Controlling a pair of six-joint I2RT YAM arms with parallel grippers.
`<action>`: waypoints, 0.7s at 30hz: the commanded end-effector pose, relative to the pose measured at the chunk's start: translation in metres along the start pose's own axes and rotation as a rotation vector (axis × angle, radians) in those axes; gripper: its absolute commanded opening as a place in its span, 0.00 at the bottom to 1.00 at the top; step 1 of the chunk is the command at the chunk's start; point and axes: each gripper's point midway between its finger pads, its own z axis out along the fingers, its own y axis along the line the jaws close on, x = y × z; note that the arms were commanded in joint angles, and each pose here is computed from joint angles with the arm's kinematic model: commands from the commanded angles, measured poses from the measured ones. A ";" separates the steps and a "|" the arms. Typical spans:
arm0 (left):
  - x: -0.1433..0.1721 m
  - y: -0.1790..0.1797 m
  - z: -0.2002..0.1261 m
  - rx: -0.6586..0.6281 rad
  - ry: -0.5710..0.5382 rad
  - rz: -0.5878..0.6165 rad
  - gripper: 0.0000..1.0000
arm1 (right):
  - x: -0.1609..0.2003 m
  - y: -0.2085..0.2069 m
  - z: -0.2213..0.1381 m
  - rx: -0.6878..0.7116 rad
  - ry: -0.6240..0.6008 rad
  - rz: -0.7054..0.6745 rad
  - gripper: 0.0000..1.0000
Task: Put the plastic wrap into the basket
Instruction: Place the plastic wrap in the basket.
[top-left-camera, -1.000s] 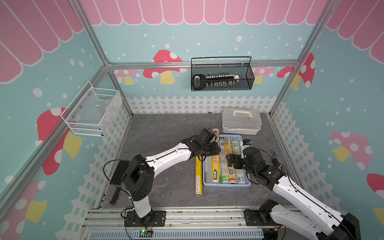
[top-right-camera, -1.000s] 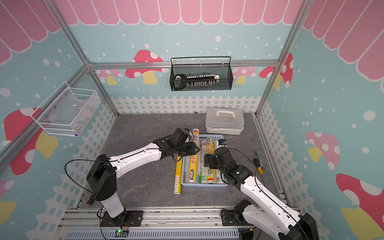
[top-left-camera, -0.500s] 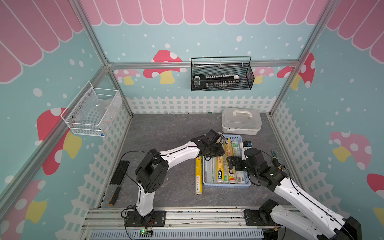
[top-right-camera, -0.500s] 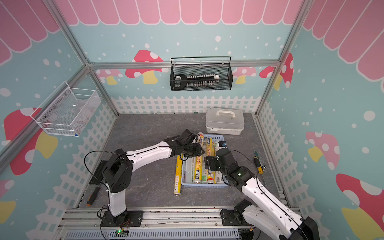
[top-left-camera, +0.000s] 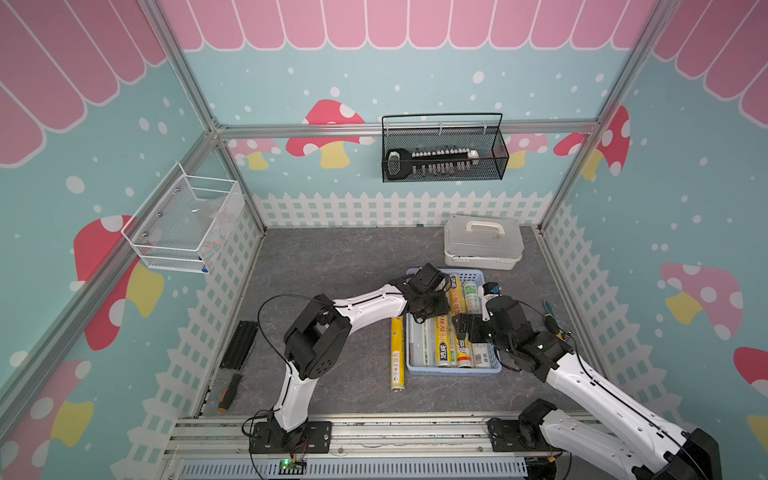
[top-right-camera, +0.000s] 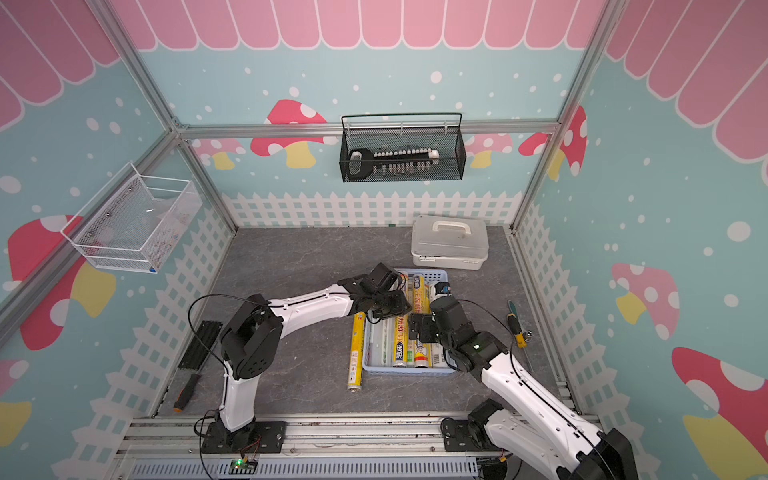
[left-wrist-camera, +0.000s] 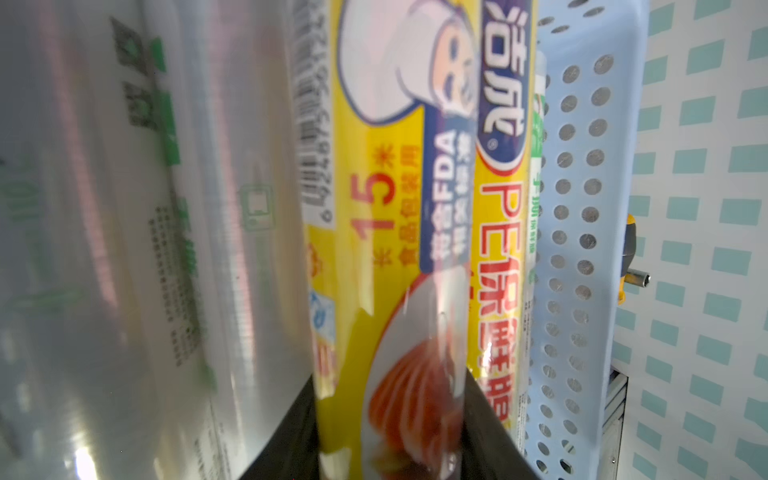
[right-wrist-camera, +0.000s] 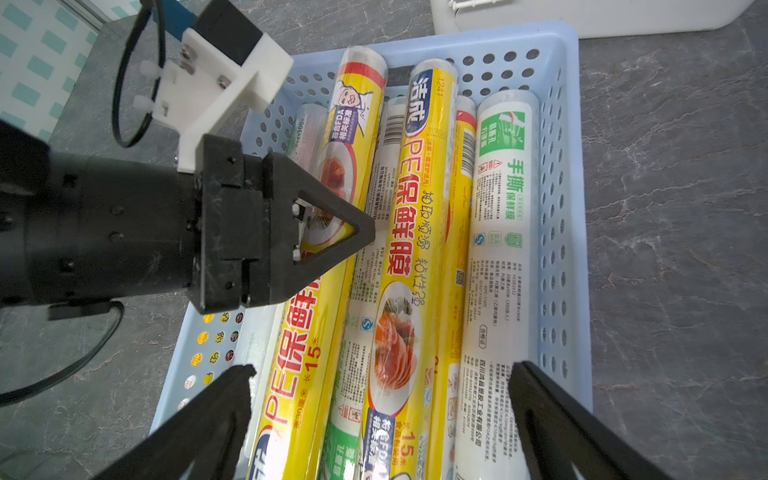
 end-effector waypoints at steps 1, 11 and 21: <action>-0.002 -0.009 0.002 0.012 -0.012 -0.010 0.42 | 0.000 -0.003 -0.002 0.009 0.000 -0.007 0.99; -0.002 -0.004 -0.005 -0.009 -0.029 -0.025 0.53 | 0.001 -0.001 -0.001 0.001 0.003 0.003 0.99; -0.005 -0.011 -0.030 0.009 -0.064 -0.004 0.55 | 0.000 0.001 -0.004 -0.013 -0.006 0.010 0.99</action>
